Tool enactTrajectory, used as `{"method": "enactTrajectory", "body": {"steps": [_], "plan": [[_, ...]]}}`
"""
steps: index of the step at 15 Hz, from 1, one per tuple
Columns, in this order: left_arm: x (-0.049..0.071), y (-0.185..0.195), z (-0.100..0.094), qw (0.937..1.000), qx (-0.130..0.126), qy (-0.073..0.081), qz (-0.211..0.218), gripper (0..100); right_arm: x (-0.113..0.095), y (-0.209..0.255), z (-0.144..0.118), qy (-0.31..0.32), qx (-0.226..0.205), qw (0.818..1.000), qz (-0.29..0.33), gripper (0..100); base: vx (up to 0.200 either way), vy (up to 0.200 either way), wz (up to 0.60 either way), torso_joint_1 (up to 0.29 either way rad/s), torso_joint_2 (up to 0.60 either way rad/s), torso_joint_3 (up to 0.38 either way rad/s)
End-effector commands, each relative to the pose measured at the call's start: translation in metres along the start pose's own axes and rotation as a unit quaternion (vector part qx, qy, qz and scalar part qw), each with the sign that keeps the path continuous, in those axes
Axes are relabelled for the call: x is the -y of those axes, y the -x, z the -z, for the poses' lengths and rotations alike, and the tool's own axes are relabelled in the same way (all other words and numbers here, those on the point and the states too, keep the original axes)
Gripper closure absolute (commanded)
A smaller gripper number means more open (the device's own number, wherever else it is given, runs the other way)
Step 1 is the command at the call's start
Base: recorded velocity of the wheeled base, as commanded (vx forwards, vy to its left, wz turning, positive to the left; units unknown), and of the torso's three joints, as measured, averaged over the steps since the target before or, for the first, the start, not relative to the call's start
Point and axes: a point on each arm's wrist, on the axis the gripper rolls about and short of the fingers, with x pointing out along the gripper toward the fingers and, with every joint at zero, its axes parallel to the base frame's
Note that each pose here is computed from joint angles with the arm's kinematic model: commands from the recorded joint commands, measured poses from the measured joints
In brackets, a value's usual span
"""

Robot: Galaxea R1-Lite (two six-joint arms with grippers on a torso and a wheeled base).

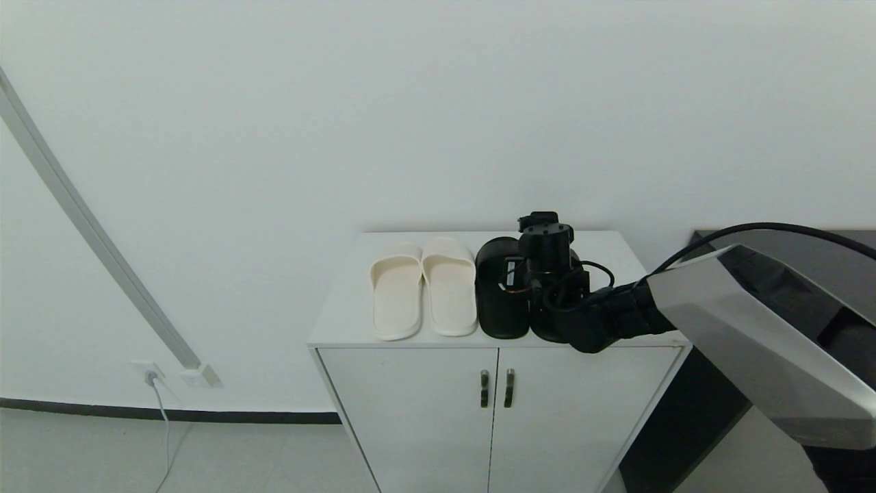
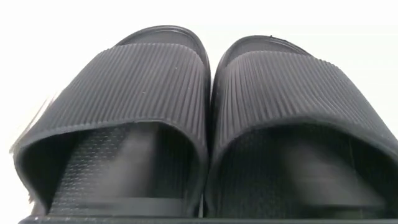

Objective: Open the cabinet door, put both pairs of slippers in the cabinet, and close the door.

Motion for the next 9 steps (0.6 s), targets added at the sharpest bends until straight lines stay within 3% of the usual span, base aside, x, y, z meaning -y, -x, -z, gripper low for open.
{"method": "enactTrajectory", "body": {"steps": [1, 9], "plan": [[0.000, 0.000, 0.000, 1.0000, 0.000, 0.000, 0.000, 100, 0.000, -0.002, 0.003, 0.000, -0.001, 1.000, 0.001, 100, 0.000, 0.000, 0.00, 0.000, 0.00, 0.000], [0.000, 0.000, 0.000, 1.0000, 0.000, 0.000, 0.000, 100, 0.003, 0.006, -0.010, -0.005, 0.007, 1.000, 0.003, 100, 0.000, 0.000, 0.00, 0.000, 0.00, 0.000]]}}
